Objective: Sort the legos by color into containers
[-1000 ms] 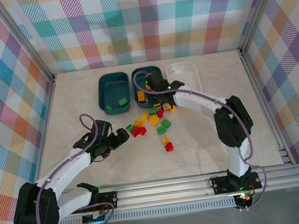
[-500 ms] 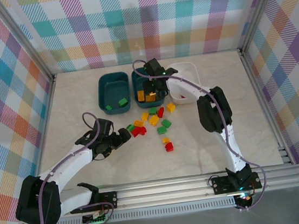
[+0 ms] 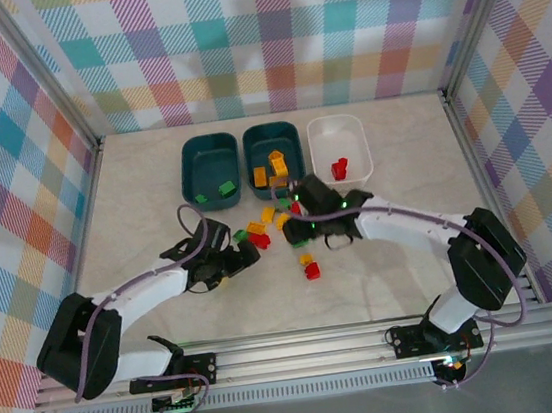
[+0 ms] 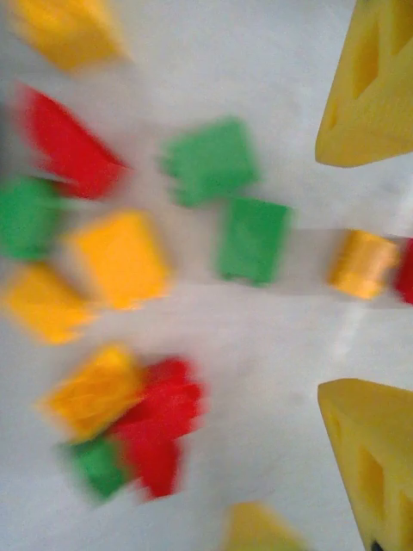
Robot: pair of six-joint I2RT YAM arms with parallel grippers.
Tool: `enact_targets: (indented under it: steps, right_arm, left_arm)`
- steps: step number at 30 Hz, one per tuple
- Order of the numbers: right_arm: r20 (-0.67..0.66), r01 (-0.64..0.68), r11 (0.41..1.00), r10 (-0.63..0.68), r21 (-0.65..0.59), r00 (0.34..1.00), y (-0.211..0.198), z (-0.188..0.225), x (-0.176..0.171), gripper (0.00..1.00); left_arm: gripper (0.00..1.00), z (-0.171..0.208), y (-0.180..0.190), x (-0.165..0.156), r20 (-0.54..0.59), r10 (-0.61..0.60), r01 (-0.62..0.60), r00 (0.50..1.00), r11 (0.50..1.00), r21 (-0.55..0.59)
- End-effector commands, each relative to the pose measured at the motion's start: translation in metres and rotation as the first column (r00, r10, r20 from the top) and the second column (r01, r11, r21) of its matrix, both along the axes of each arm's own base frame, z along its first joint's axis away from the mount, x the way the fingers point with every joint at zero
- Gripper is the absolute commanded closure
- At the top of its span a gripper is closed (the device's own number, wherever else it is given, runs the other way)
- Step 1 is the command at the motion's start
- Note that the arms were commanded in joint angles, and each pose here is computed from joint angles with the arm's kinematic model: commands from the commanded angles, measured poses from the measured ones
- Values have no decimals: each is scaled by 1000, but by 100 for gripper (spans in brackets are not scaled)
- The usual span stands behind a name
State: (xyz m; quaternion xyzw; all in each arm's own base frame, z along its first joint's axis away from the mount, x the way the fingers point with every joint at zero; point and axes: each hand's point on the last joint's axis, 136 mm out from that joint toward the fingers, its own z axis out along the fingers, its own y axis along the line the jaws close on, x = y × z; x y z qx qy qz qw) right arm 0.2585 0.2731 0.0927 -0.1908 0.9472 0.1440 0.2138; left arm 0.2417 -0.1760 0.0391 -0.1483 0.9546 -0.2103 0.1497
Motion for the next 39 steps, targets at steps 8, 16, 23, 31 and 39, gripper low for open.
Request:
enact_targets:
  steps: [8, 16, 23, 31, 39]
  right_arm:
    - [-217, -18, 999, 7, -48, 976, 2, -55, -63, 32]
    - [-201, -2, 988, -30, -155, 979, -7, -76, -55, 43]
    - [-92, 33, 983, -50, -181, 994, -20, -54, -42, 68]
    - [162, 118, 975, -88, -188, 983, -41, 21, 22, 70]
    - [276, 385, 913, -339, -134, 899, -107, 46, 161, 69]
  left_arm:
    - [1, 13, -14, 16, 75, 32, -31, 997, 999, -23]
    - [1, 16, -1, 9, 88, 46, -48, 995, 999, 15]
    - [0, 20, 10, 6, 96, 43, -50, 994, 996, 69]
    - [0, 48, 30, 16, 173, 49, -78, 984, 983, 164]
    - [8, 46, 56, 39, 115, 106, -130, 988, 963, 236]
